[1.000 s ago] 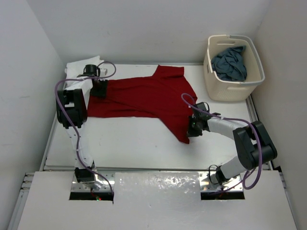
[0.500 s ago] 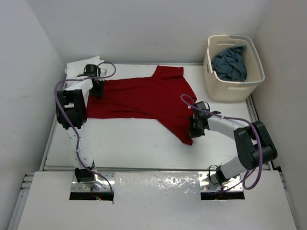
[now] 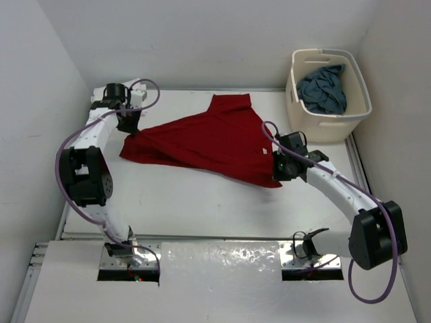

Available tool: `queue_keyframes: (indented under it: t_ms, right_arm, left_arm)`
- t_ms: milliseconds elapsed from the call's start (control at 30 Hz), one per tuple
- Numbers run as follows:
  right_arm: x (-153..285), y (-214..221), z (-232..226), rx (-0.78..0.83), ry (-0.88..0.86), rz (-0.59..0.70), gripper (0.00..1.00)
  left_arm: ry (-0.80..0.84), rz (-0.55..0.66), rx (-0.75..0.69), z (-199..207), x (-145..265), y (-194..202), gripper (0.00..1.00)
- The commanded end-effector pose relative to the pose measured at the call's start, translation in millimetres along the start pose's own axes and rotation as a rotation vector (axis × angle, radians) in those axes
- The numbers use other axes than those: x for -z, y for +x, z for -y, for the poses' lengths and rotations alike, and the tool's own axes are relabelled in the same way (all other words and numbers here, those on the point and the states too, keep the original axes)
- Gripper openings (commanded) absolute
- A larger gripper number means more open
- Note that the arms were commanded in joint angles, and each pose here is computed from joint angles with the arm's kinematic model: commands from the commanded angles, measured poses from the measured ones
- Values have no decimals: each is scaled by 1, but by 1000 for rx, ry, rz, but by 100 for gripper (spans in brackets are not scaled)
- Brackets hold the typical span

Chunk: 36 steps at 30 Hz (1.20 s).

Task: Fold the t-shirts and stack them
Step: Flatten out the tshirt

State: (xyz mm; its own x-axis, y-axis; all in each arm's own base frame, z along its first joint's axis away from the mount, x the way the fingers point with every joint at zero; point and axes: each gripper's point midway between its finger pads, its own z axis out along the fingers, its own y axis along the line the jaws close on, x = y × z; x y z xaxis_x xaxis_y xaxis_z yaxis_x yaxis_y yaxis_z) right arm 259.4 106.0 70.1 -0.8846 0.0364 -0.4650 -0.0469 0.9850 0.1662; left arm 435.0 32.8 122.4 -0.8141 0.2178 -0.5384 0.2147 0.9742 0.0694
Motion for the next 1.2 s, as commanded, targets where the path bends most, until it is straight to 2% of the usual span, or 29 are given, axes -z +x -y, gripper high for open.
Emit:
queue_keyframes:
  t_ms: [0,67,100,167,267,300,400,467,533,733,867,967,1167]
  right_arm:
    - [21,-5,0,57,-19,16,0]
    - [24,-6,1,66,-20,30,0]
    - [24,-5,-2,64,-46,30,0]
    - [19,-4,-9,51,-89,31,0]
    - [13,2,-14,42,-119,6,0]
    - [13,4,-13,41,-116,2,0]
    - [11,15,-4,52,-81,-4,0]
    - [8,23,1,54,-67,-16,0]
    - [4,29,2,44,-66,-30,0]
    - [-3,36,1,24,-75,-48,0]
    - [-3,36,4,29,-57,-48,0]
    - [-4,36,5,28,-52,-51,0]
    - [-5,35,6,37,-50,-56,0]
  left_arm:
    - [27,-47,-70,9,33,19,0]
    - [30,-83,-88,11,36,34,7]
    - [34,-103,-89,13,33,47,14]
    - [27,-91,-100,12,21,50,15]
    - [76,-152,-94,20,9,69,19]
    - [105,-180,-94,26,9,76,27]
    - [169,-253,-118,38,25,105,44]
    - [172,-274,-121,34,34,115,47]
    - [168,-241,-95,28,43,107,48]
    - [56,-92,11,4,38,67,50]
    - [83,-92,37,8,24,66,57]
    - [101,-98,53,9,9,65,57]
    - [16,-108,74,-9,-12,63,56]
